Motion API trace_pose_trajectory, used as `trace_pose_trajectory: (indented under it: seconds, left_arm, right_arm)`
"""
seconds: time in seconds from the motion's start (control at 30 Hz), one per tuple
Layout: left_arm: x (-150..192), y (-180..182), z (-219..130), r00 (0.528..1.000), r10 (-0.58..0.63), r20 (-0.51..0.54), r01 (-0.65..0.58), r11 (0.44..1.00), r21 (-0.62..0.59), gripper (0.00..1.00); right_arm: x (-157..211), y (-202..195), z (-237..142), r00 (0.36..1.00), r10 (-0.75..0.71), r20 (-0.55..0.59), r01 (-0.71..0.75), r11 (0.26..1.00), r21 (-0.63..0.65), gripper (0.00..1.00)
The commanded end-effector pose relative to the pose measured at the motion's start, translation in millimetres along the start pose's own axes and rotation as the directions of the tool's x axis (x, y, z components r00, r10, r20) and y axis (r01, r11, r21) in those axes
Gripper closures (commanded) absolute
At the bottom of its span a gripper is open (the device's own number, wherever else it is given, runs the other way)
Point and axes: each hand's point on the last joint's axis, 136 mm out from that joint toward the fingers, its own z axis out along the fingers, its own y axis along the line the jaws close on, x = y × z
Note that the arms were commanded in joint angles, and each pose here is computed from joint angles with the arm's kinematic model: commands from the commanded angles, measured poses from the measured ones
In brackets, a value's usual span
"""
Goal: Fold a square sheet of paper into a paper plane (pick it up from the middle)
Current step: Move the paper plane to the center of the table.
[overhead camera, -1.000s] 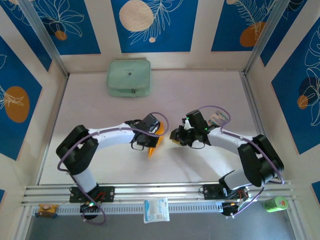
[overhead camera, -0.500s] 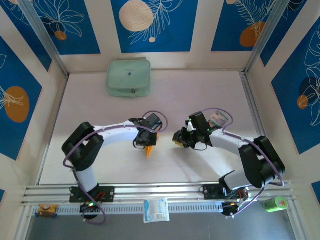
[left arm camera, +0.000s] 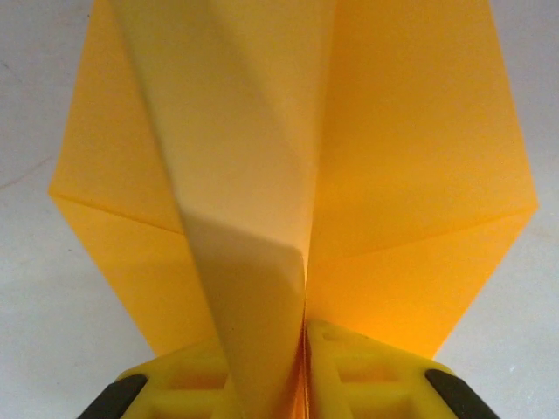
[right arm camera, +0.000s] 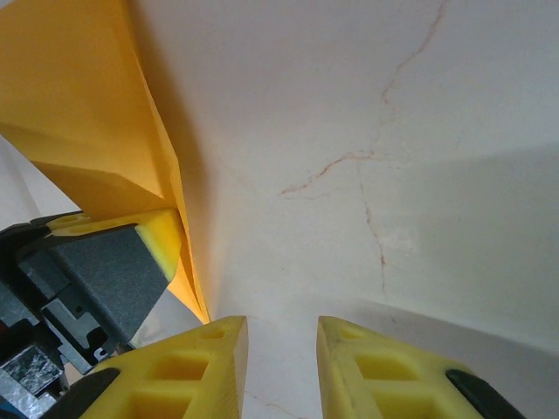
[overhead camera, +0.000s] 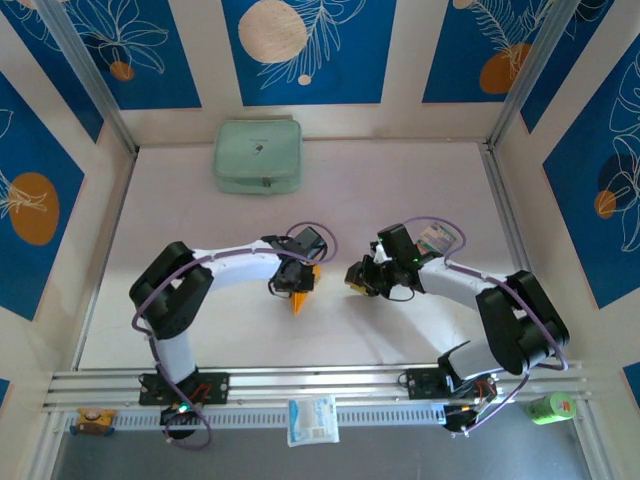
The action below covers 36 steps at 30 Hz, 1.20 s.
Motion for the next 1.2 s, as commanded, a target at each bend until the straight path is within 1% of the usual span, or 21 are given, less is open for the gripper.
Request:
trace_pose_trajectory:
  seconds: [0.0,0.1,0.23,0.5,0.73,0.93,1.0,1.03,1.17]
  left_arm:
    - [5,-3,2,0.999,0.01,-0.032,-0.011,1.0,-0.008,0.8]
    - [8,-1,6,0.999,0.009,-0.043,-0.01,1.0,-0.019,0.79]
    - [13,6,11,0.998,0.0,-0.058,-0.003,0.999,-0.052,0.75]
    - [19,13,20,0.996,-0.033,-0.078,0.023,0.992,-0.121,0.6]
    - [20,12,20,0.997,-0.042,-0.069,0.029,0.981,-0.19,0.58]
    - [13,5,11,0.998,-0.049,-0.045,0.041,0.984,-0.173,0.57]
    - [8,1,4,0.998,-0.051,-0.028,0.046,0.987,-0.156,0.56]
    - [7,0,1,0.998,-0.054,-0.022,0.05,0.987,-0.152,0.54]
    - [-1,-5,-15,0.998,-0.064,0.01,0.064,0.99,-0.122,0.53]
  right_arm:
    - [6,-1,3,0.999,-0.001,-0.034,0.001,1.0,-0.005,0.73]
    - [7,-1,4,0.999,-0.001,-0.037,0.001,1.0,-0.004,0.73]
    - [7,-1,3,0.999,-0.002,-0.037,0.002,1.0,-0.006,0.72]
    - [8,0,-2,1.0,-0.008,-0.025,0.008,1.0,-0.003,0.72]
    - [8,-1,-6,1.0,-0.008,-0.016,0.008,1.0,-0.005,0.72]
    - [8,0,-12,1.0,-0.01,-0.005,0.01,1.0,-0.012,0.72]
    - [7,1,-15,1.0,-0.013,0.002,0.013,1.0,-0.012,0.72]
    - [6,2,-17,1.0,-0.015,0.009,0.015,1.0,-0.013,0.72]
    - [5,2,-25,0.999,-0.02,0.028,0.021,1.0,-0.012,0.71]
